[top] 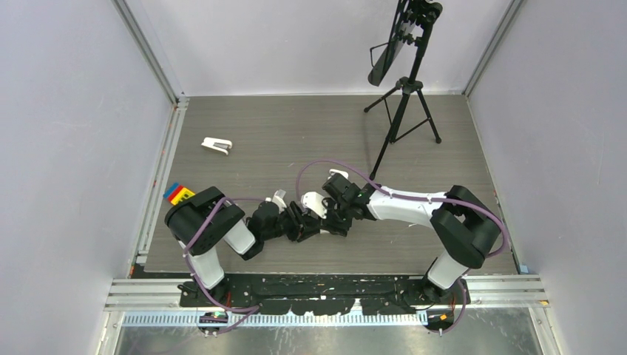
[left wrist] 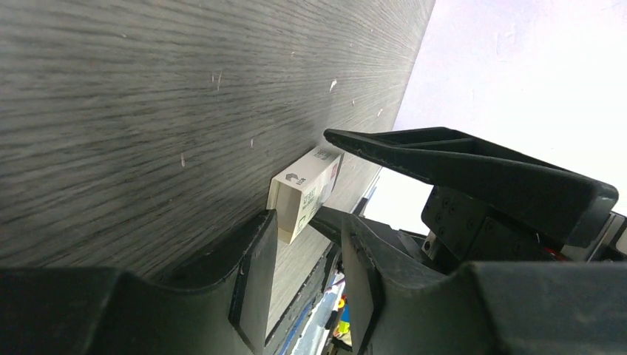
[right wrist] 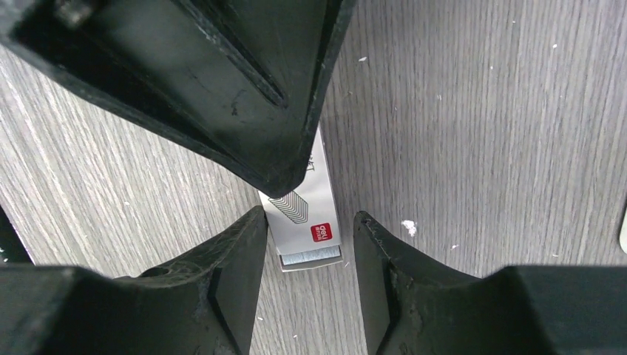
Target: Load the staples into the stapler
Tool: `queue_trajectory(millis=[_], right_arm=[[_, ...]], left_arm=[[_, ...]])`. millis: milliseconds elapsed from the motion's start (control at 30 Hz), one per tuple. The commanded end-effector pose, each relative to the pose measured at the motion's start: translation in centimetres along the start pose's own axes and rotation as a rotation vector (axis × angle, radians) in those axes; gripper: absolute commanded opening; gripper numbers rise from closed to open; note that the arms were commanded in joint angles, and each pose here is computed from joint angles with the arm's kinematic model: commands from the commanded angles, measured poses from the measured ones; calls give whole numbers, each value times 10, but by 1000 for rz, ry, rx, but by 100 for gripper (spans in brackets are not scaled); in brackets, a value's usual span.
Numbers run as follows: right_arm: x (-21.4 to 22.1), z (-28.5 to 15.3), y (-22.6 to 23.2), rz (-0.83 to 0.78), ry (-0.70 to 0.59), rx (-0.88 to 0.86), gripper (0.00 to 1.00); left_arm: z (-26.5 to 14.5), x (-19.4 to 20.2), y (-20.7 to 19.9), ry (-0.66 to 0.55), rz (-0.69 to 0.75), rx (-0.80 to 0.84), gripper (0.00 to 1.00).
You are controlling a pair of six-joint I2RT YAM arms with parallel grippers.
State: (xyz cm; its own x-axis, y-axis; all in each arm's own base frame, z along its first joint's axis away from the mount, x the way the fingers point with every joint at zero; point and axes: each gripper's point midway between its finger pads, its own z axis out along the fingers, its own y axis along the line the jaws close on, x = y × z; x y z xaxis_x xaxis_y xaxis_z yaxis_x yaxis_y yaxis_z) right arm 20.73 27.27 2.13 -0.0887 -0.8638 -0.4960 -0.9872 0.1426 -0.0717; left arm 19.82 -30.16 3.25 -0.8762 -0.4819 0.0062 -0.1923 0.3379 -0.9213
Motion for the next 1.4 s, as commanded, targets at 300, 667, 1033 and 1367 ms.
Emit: queue_trajectory(millis=[300,667,1033,1367], right_arm=[[-25,-2,-4,-5,-76,-17,39],[-27,-2,-3,1,-81,-23,38],[-29,0,-3,9,-90,-25,38],[-34,1,-1,14,-121,-36,38]], left_arm=[[2,1,-20,11,45,63,37],[-1,-1,-27,-3,54,90,35],[2,1,-29,13,59,89,35],[5,5,-38,38,53,141,33]])
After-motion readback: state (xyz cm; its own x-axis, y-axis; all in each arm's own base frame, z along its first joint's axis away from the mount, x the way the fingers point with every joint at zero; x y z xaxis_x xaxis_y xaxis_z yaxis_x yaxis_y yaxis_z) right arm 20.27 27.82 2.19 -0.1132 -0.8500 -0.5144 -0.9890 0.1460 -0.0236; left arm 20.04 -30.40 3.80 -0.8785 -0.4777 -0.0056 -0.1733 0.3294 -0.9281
